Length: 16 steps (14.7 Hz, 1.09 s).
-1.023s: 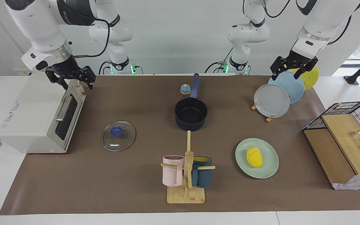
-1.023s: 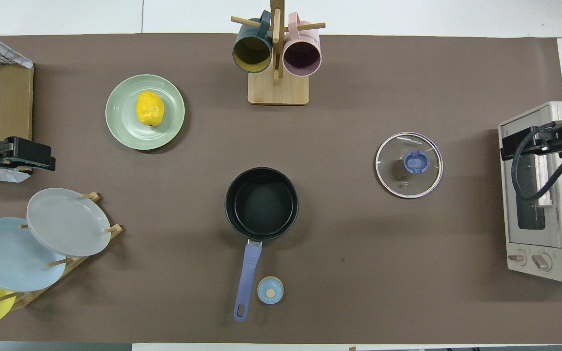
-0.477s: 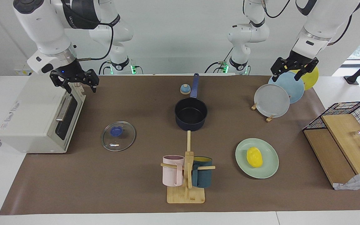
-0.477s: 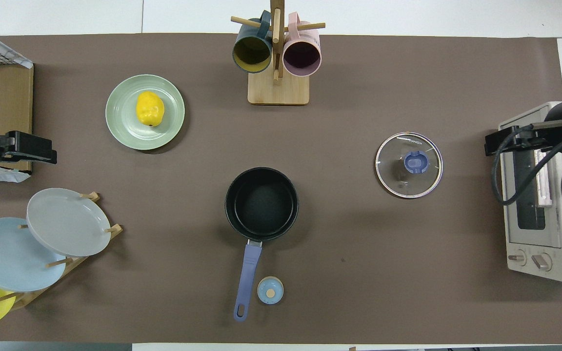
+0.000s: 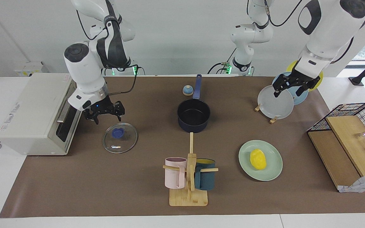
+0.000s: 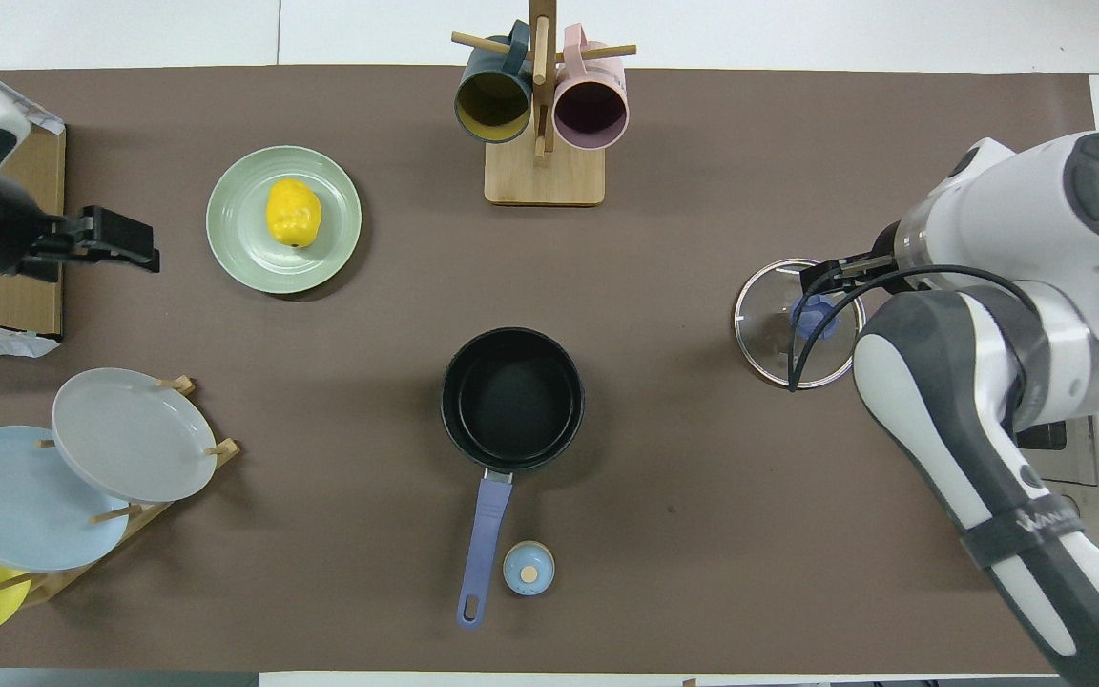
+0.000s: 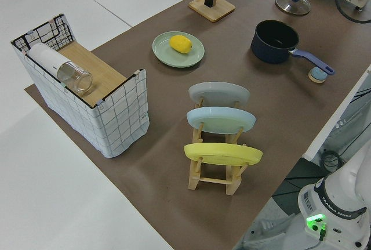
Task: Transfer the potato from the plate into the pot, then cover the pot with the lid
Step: 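Grasp the yellow potato with the left gripper while the right gripper grasps the lid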
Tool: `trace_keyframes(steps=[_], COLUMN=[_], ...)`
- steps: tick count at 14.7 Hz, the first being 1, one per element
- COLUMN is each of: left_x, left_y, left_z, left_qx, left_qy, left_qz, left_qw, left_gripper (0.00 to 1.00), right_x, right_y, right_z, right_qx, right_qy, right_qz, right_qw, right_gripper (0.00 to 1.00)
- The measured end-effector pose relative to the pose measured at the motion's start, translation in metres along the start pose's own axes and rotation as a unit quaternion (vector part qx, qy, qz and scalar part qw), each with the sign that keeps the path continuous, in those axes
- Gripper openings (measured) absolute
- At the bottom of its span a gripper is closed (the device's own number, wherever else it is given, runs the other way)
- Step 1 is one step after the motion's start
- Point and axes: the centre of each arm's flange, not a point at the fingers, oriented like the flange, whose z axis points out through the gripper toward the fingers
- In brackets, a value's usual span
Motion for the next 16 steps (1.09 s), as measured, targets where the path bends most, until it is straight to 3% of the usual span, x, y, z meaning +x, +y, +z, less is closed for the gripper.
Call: trace_keyframes(steps=[4,8,12,13,14,15,16], left_x=[0.088,0.125,0.129,0.129,0.128,0.128,0.127], left_y=[0.02,0.05,0.05,0.049,0.049,0.048,0.048], left_z=[0.113,0.208,0.222,0.224,0.226,0.229,0.233], left_qx=[-0.014,-0.018,-0.001,0.003,0.006,0.007,0.008], left_qy=[0.01,-0.008,-0.004,-0.003,-0.003,-0.003,-0.001], left_qz=[0.008,0.021,0.029,0.031,0.032,0.033,0.033], left_qw=[1.0,1.0,1.0,1.0,0.999,0.999,0.999], left_gripper=[1.0,1.0,1.0,1.0,1.0,1.0,1.0], right_x=[-0.004,-0.009,-0.01,-0.011,-0.011,-0.011,-0.011], right_y=[0.003,0.002,0.002,0.002,0.001,0.001,0.0], right_z=[0.066,0.092,0.093,0.094,0.094,0.094,0.094], right_qx=[0.0,0.001,0.001,0.001,0.001,0.001,0.001], right_qy=[0.002,-0.015,-0.016,-0.017,-0.017,-0.018,-0.018], right_qz=[-0.005,-0.006,-0.006,-0.006,-0.007,-0.007,-0.007], right_qw=[1.0,1.0,1.0,1.0,1.0,1.0,1.0], right_gripper=[1.0,1.0,1.0,0.93,0.79,0.72,0.72])
